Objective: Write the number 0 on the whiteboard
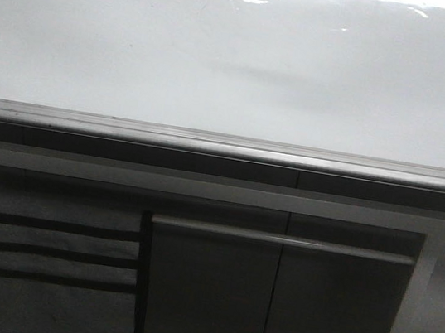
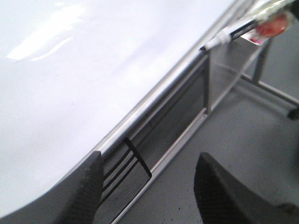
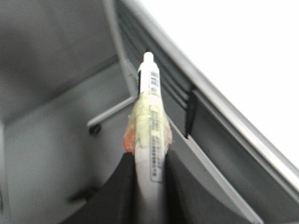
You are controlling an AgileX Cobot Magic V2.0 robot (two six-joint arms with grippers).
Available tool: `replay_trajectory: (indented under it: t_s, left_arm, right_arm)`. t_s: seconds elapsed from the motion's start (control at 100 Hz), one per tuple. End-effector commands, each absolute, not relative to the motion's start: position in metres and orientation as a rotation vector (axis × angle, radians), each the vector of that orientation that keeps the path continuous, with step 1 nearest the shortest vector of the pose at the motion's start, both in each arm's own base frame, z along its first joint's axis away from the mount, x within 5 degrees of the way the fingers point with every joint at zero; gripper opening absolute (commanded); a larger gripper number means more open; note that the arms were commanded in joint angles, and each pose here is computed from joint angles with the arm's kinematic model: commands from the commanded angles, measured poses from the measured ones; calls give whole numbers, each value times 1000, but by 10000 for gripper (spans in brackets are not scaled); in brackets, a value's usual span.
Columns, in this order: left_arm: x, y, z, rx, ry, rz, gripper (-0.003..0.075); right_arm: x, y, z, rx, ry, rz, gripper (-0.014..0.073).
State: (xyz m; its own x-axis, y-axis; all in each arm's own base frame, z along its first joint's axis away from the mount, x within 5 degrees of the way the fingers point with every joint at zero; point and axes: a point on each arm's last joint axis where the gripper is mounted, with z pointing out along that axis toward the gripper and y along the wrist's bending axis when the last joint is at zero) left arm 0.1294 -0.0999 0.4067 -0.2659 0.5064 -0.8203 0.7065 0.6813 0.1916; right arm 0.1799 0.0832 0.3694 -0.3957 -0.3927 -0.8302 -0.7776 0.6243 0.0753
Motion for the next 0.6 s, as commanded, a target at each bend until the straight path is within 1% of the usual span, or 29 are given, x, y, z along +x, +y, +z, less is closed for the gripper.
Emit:
replay_trajectory:
  t_s: [0.0,0.08,0.16,0.29,0.43,0.59]
  left_arm:
    - [117,-78,410,718,1845,-305,400]
    - [107,-64,396,625,1833,-296,400]
    - [99,-55,381,583,1817,-279,400]
    - [96,-50,365,543,1807,-270,400]
    - [99,-52,360,537,1830,-292,400]
    - [102,-54,360,535,1832,-294,400]
  right_arm:
    - [171,71,374,-623,1962,620,15]
    - [166,67,364,-487,1928,641,15]
    - [160,67,349,-460,1959,681,15]
    - [168,65,341,-414,1972,647,15]
    - [184,65,343,-451,2023,579,15]
    - [188,72,349,-448,2000,527,15]
